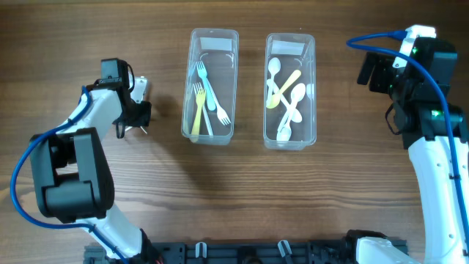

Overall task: Pack container
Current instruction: 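Carry the white fork with the left gripper and drop it in the left container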

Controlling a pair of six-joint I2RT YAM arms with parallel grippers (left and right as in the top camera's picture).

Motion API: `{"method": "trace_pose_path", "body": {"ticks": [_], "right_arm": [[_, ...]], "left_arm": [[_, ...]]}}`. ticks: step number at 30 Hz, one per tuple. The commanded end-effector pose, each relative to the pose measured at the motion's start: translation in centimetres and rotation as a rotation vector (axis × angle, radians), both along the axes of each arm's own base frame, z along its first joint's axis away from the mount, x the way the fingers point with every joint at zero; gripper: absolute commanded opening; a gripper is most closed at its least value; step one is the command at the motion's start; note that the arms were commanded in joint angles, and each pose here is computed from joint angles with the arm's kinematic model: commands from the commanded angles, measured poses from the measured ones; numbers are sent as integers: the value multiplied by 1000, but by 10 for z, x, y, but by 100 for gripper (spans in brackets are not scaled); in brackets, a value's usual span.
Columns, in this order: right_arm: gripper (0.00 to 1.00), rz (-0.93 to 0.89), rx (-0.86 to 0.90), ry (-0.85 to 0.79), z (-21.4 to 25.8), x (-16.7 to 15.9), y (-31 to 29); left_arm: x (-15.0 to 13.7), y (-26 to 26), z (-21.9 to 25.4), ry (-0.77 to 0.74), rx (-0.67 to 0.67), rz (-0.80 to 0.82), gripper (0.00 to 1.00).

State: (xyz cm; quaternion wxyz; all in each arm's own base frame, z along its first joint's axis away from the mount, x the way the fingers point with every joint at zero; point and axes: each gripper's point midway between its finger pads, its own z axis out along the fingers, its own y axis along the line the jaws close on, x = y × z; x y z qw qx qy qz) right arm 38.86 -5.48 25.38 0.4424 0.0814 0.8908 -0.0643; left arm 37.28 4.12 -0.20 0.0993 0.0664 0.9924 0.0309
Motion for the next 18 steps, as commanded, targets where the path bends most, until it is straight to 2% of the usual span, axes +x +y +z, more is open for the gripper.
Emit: {"method": "trace_pose_path", "body": {"ticks": [1, 4, 5, 7, 12, 14, 18], "right_arm": [[100, -8, -19, -12, 6, 2, -3], [100, -8, -19, -12, 6, 2, -3], [100, -8, -19, -12, 6, 2, -3], [100, -8, -19, -12, 6, 2, -3], [100, -8, -19, -12, 6, 2, -3], [100, -8, -19, -12, 6, 2, -3], [100, -8, -18, -12, 6, 2, -3]], "left_arm": [[7, -7, 12, -28, 17, -27, 4], [17, -12, 35, -93, 21, -39, 6], [18, -12, 40, -107, 22, -39, 13], [19, -12, 46, -123, 24, -38, 17], [31, -17, 94, -257, -15, 34, 9], [38, -33, 127, -344, -77, 14, 4], [43, -84, 203, -540, -232, -65, 4]]}}
